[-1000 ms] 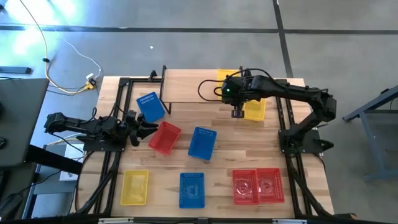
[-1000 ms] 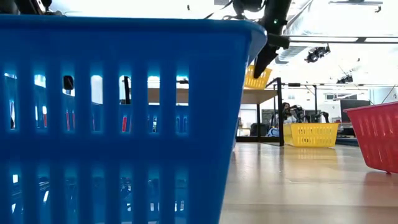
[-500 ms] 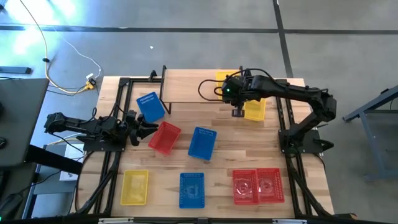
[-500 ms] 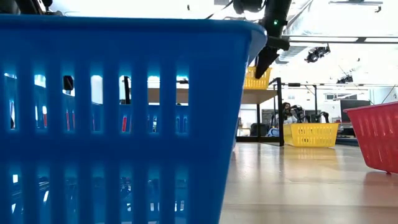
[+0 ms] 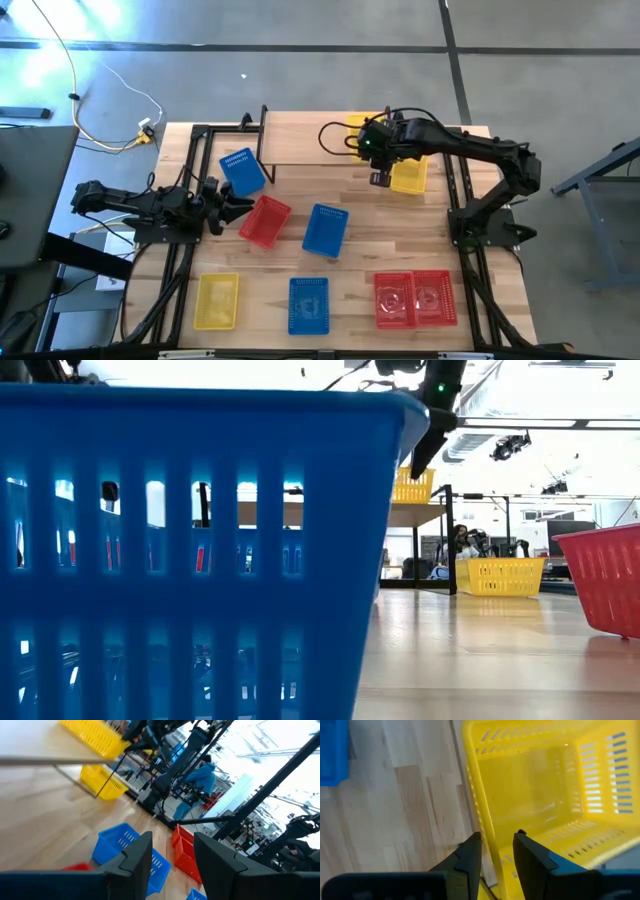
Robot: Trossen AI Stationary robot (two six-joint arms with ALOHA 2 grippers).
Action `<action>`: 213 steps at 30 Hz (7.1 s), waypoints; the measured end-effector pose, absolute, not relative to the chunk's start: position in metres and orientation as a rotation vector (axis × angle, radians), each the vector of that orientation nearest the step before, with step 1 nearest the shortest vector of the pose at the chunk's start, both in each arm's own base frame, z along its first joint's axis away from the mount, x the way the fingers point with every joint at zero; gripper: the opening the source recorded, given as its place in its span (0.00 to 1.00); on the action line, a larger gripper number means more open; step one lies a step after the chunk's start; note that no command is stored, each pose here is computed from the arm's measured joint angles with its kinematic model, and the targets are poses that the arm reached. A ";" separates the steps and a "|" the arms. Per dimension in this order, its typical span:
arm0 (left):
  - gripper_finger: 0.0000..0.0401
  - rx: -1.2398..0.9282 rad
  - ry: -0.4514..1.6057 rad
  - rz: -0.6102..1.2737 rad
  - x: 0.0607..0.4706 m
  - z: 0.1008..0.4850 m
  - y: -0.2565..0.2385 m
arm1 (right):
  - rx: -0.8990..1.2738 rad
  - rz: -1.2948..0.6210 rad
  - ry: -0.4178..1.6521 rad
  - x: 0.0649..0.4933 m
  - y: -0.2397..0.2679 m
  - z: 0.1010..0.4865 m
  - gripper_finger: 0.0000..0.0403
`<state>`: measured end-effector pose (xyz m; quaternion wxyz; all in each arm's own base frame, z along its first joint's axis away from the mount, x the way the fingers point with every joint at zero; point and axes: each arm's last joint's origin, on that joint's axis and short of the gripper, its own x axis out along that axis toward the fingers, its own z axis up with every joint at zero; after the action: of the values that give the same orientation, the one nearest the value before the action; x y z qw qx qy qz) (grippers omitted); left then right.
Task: Stack baskets on shelf by color
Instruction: Put the top blue basket on the shelf, then put the bottom left red basket on the shelf
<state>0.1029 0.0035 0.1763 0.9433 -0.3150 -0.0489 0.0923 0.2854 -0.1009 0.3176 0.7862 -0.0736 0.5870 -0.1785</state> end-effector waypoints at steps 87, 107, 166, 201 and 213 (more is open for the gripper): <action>0.31 -0.184 1.498 0.876 0.181 0.154 0.059 | 0.122 -0.563 0.958 0.278 -0.095 0.410 0.24; 0.01 -0.225 1.446 0.831 0.172 0.171 0.050 | 0.139 -0.584 0.951 0.278 -0.095 0.410 0.24; 0.00 0.187 1.220 0.495 0.232 0.337 0.118 | 0.166 -0.596 0.943 0.278 -0.095 0.410 0.24; 0.17 0.183 1.374 0.440 0.249 0.309 0.126 | 0.230 -0.465 0.932 0.287 -0.060 0.409 0.24; 0.30 0.076 1.301 0.466 0.248 0.336 0.123 | 0.336 -0.265 1.008 0.288 0.014 0.406 0.24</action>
<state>0.2482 0.1226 0.3360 0.7701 0.0350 0.5996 0.2147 0.2882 0.0144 0.4057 0.8538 0.1597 0.4791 -0.1262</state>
